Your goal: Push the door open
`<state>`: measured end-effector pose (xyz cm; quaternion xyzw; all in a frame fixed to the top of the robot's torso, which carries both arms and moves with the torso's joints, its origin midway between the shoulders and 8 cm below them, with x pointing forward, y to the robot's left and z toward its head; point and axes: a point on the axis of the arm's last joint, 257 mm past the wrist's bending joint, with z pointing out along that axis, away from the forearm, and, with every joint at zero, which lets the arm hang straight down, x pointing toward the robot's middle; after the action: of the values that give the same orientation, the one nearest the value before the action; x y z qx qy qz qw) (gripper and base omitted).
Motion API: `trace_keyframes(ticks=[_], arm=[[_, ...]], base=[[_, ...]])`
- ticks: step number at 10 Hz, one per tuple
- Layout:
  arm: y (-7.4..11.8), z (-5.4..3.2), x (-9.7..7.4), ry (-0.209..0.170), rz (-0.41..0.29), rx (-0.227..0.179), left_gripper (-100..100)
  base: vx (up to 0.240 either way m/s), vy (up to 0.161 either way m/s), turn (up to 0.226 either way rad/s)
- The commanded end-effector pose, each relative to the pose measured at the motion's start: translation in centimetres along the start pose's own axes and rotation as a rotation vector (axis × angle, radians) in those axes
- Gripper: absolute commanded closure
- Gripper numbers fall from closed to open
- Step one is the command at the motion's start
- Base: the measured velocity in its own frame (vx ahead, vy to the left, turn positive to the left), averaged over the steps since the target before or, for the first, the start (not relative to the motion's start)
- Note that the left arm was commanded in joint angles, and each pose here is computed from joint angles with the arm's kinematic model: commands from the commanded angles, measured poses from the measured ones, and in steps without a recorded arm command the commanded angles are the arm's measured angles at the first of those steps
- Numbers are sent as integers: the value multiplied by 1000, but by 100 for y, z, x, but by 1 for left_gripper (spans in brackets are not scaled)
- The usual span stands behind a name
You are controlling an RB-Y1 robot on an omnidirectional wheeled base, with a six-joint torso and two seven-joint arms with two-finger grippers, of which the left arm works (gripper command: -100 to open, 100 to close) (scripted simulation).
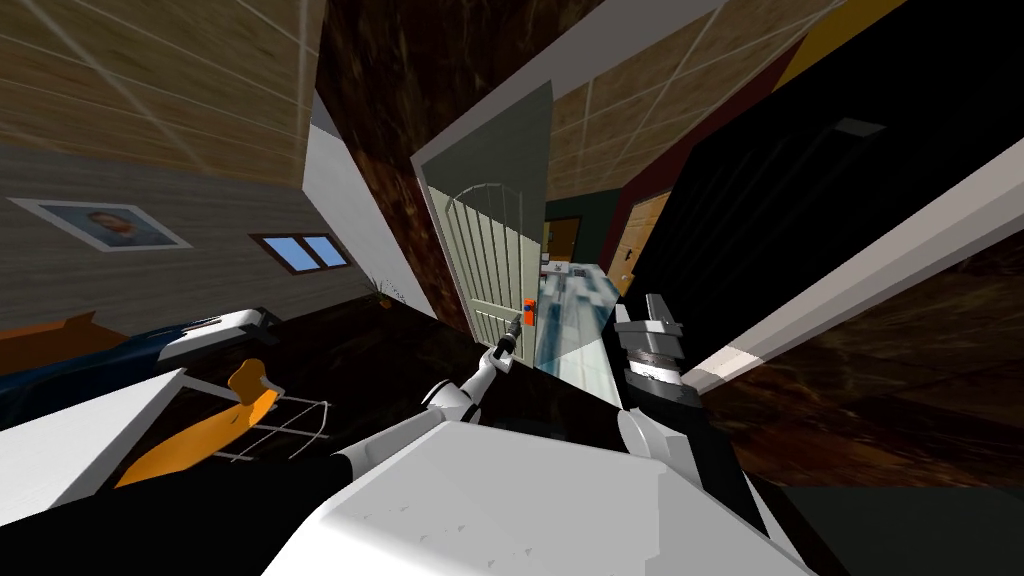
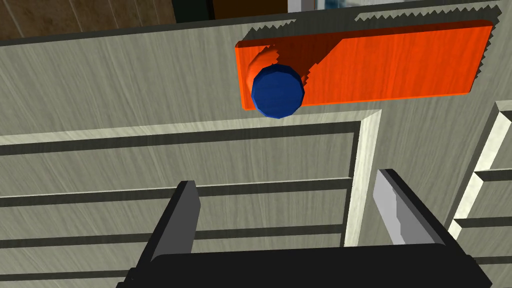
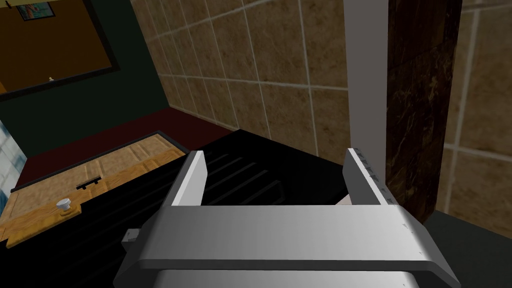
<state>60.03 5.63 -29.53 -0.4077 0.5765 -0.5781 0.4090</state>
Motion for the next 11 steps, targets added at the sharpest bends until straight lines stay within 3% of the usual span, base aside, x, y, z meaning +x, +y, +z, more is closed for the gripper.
trace_keyframes(ticks=[1,5,9,10,11], arm=[[9,-17,-156,-14,19,-4,-100],[15,-27,-268,-28,29,-6,-100],[9,-2,-108,-21,-1,-3,-100],[26,-15,-147,-23,6,-5,-100],[26,-15,-147,-23,6,-5,100]], base=[[102,-40,-32],[182,-58,-21],[172,-62,-20],[72,-34,1],[-9,5,4]])
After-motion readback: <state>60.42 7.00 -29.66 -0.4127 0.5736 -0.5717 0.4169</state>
